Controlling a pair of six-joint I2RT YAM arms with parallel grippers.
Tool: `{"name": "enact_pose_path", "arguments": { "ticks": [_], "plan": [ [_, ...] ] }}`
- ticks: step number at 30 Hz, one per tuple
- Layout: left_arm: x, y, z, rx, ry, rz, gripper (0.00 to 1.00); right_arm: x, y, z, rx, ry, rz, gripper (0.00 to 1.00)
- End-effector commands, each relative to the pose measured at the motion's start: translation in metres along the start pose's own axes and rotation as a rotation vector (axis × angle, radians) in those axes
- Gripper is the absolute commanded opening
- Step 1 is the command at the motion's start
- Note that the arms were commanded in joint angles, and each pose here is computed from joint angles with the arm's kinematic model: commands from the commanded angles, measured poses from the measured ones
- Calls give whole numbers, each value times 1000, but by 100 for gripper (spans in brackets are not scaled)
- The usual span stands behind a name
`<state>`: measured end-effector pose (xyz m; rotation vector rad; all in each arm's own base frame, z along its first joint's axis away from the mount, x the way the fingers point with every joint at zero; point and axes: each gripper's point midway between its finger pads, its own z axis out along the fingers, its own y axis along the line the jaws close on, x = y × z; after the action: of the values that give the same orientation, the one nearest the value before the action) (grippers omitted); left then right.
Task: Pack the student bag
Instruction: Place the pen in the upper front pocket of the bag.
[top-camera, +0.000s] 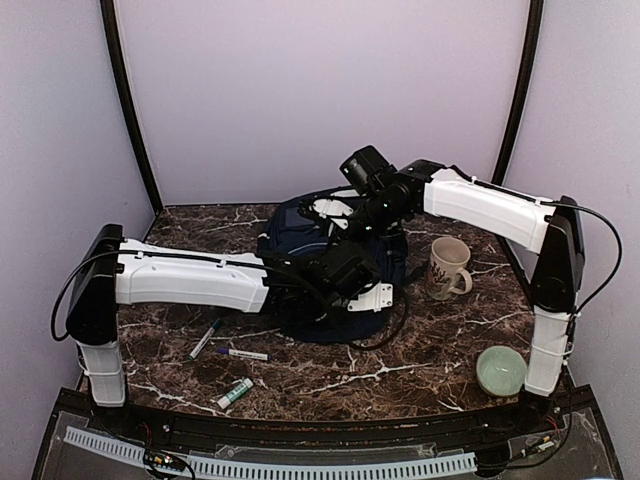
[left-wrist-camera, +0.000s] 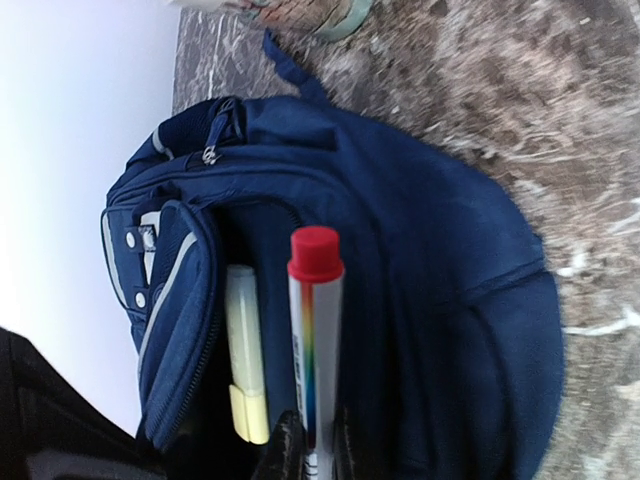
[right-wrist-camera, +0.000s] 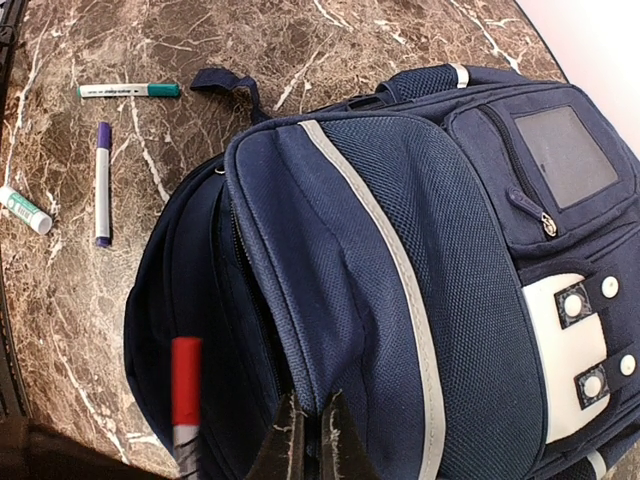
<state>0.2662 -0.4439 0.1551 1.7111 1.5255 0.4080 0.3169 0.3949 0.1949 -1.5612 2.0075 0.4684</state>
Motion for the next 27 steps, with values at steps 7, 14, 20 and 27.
{"name": "enact_pose_path", "arguments": {
  "ticks": [7, 14, 20, 27],
  "plan": [
    [11, 49, 34, -111, 8, 3, 4, -31, 5, -16, -28, -109, -10, 0],
    [29, 41, 65, -97, 66, 54, 4, -34, 6, -19, -30, -117, -11, 0],
    [48, 56, 82, -130, 115, 1, 11, -33, 6, -19, -33, -117, -13, 0],
    [50, 67, 81, -153, 123, -73, 25, -32, 6, -18, -31, -115, -16, 0]
  ]
}}
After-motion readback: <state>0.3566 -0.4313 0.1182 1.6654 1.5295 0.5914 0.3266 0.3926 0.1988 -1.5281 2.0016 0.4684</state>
